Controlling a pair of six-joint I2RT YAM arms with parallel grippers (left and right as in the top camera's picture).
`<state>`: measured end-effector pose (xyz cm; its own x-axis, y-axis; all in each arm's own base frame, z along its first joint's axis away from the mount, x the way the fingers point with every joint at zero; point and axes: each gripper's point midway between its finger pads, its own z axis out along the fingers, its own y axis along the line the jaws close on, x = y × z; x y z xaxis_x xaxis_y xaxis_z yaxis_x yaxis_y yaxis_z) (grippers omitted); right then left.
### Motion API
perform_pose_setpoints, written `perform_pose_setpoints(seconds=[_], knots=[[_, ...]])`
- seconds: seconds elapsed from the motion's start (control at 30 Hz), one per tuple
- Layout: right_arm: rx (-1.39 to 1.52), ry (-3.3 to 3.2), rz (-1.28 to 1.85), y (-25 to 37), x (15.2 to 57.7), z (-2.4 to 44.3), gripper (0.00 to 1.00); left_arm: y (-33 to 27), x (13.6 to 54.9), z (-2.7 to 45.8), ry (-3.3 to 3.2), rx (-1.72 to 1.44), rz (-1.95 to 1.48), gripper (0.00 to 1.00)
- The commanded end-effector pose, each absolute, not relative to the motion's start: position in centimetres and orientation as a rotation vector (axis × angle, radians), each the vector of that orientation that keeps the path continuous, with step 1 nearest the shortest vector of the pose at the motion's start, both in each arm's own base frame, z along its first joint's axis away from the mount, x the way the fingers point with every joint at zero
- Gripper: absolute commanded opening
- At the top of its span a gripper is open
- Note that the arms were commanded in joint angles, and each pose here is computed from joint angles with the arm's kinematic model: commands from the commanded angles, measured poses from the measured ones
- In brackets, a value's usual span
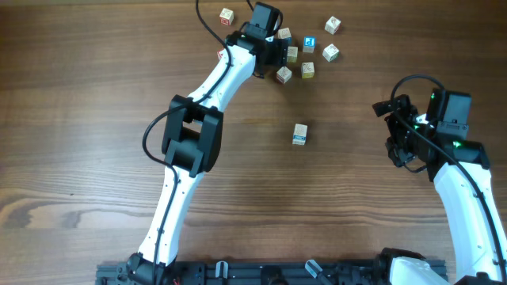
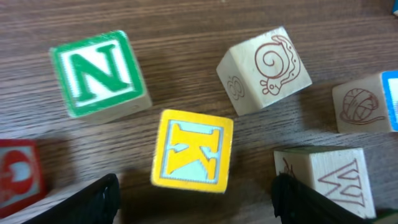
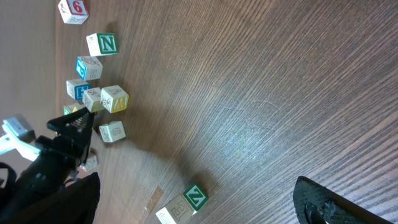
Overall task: Form a tower
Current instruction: 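Move the left gripper back to the block cluster, then grasp the yellow-edged block with the left gripper, then carry the yellow-edged block over the center stack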
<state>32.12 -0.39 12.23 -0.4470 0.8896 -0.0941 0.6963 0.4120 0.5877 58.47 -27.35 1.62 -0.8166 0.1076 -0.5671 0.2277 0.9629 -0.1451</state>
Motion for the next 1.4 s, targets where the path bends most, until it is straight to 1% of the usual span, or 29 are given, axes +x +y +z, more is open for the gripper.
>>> perform_pose_setpoints(seconds=[0.0,0.07,0.13,0.17,0.23,0.27,0.3,0.37,0.47,0.53,0.63,0.7,0.73,0.8,0.83,0.87,0.93,1.0,1.07,1.13,1.2,1.27,1.3,1.37], knots=[[1.365,2.271,0.668,-0.5,32.5,12.4,1.0,-28.3,59.3,0.6,2.492,0.268,-0.3,0.78],[1.365,2.271,0.668,-0.5,32.5,12.4,1.0,-28.4,60.0,0.5,2.463,0.262,-0.305,0.69],[1.364,2.271,0.668,-0.5,32.5,12.4,1.0,-28.3,60.6,0.1,2.441,0.251,-0.305,0.67],[1.364,2.271,0.668,-0.5,32.5,12.4,1.0,-28.1,60.8,-0.1,2.439,0.248,-0.305,0.64],[1.365,2.271,0.668,-0.5,32.5,12.4,1.0,-27.7,60.9,-0.4,2.444,0.241,-0.3,0.52],[1.365,2.271,0.668,-0.5,32.5,12.4,1.0,-27.5,61.1,-0.4,2.442,0.236,-0.299,0.45],[1.365,2.271,0.668,-0.5,32.5,12.4,1.0,-27.1,61.5,-0.1,2.427,0.224,-0.289,0.4],[1.365,2.271,0.668,-0.5,32.5,12.4,1.0,-26.2,62.0,0.2,2.413,0.197,-0.244,0.34],[1.365,2.271,0.668,-0.5,32.5,12.4,1.0,-25.9,61.8,2.1,2.41,0.192,-0.232,0.32],[1.365,2.271,0.668,-0.5,32.5,12.4,1.0,-26.1,61.5,6.0,2.381,0.198,-0.24,0.32],[1.365,2.271,0.668,-0.5,32.5,12.4,1.0,-26.5,59.6,14.6,2.321,0.208,-0.264,0.31],[1.365,2.271,0.668,-0.5,32.5,12.4,1.0,-26.9,56.4,20.3,2.313,0.234,-0.283,0.31],[1.365,2.271,0.668,-0.5,32.5,12.4,1.0,-27.2,54.6,22.1,2.322,0.257,-0.288,0.31],[1.364,2.271,0.668,-0.5,32.5,12.4,1.0,-28.3,50.6,23.8,2.376,0.323,-0.289,0.31],[1.364,2.271,0.668,-0.5,32.5,12.4,1.0,-29.2,48.4,23.6,2.421,0.374,-0.283,0.3],[1.364,2.272,0.668,-0.5,32.5,12.4,1.0,-29.9,46.7,22.8,2.473,0.405,-0.273,0.26],[1.365,2.271,0.668,-0.5,32.5,12.4,1.0,-31.1,42.3,20.0,2.63,0.46,-0.232,0.22],[1.364,2.271,0.668,-0.5,32.5,12.4,1.0,-32.1,39.8,18.6,2.697,0.534,-0.198,0.22],[1.365,2.271,0.668,-0.5,32.5,12.4,1.0,-33.1,37.8,18.2,2.737,0.534,-0.194,0.22],[1.365,2.271,0.668,-0.5,32.5,12.4,1.0,-33.4,36.2,17.8,2.77,0.575,-0.171,0.22],[1.365,2.271,0.668,-0.5,32.5,12.4,1.0,-33.4,35.6,17.1,2.8,0.549,-0.161,0.16],[1.365,2.271,0.668,-0.5,32.5,12.4,1.0,-32.2,36.1,15.3,2.819,0.458,-0.058,0.09],[1.365,2.271,0.668,-0.5,32.5,12.4,1.0,-31.6,36.4,14.5,2.819,0.406,-0.004,0.08],[1.364,2.271,0.668,-0.5,32.5,12.4,1.0,-31.1,36.0,11.0,2.858,0.349,0.04,0.07]])
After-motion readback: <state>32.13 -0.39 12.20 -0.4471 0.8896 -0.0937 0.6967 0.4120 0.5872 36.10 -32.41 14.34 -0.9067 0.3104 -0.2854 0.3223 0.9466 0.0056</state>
